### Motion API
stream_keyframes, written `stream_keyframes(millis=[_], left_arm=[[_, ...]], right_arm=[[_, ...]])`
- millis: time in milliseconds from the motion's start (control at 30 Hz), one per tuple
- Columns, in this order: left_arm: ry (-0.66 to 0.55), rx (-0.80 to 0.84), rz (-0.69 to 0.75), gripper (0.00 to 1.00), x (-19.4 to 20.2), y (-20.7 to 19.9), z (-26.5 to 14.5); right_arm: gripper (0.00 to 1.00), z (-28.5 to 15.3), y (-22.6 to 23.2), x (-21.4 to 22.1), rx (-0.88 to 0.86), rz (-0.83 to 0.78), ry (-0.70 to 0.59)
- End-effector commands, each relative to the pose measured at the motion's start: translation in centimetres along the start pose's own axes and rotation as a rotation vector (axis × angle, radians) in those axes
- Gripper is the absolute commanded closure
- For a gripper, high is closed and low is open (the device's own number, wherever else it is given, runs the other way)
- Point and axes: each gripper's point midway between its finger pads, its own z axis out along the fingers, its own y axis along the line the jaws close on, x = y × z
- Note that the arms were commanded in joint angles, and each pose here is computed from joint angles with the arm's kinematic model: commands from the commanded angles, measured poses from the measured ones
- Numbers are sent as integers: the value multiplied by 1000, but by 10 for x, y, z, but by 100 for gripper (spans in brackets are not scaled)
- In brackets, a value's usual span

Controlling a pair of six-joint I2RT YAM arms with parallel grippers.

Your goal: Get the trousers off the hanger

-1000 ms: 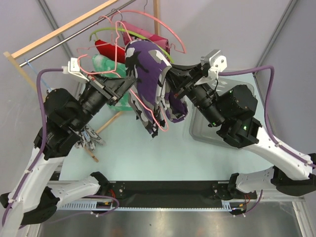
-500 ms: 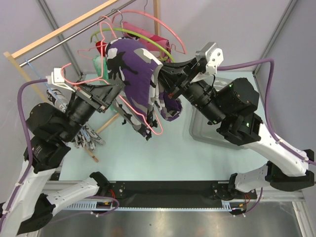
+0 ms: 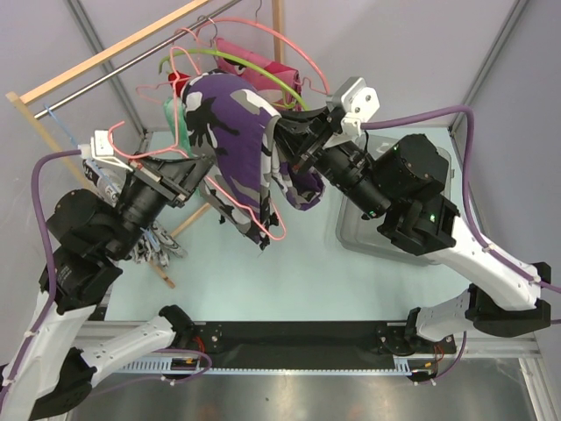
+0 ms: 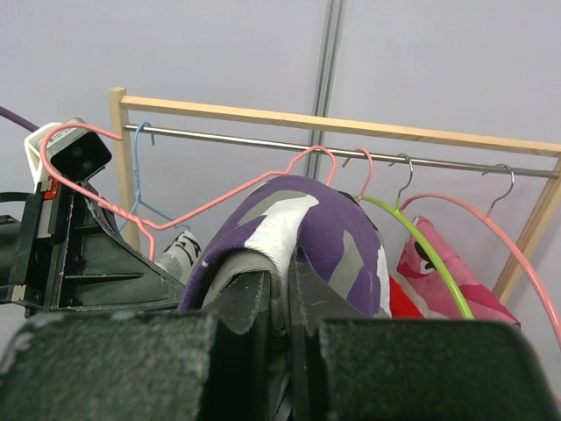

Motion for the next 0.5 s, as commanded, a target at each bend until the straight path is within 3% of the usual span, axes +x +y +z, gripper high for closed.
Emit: stream_keyframes(millis=[0,200,300,467], left_arm=[[170,-284,194,100,44,83,-6],[161,-283,204,100,41,84,-12],[161,-226,206,100,41,74,-13],[155,-127,225,100,36,54,-19]], right_arm=[[100,-78,-59,-205,83,189,-604],[100,-130,-77,-216,88,269,-651],[100,-133,-78,-193,108,269,-599],[100,-121,-88,-127,236,196,-382]])
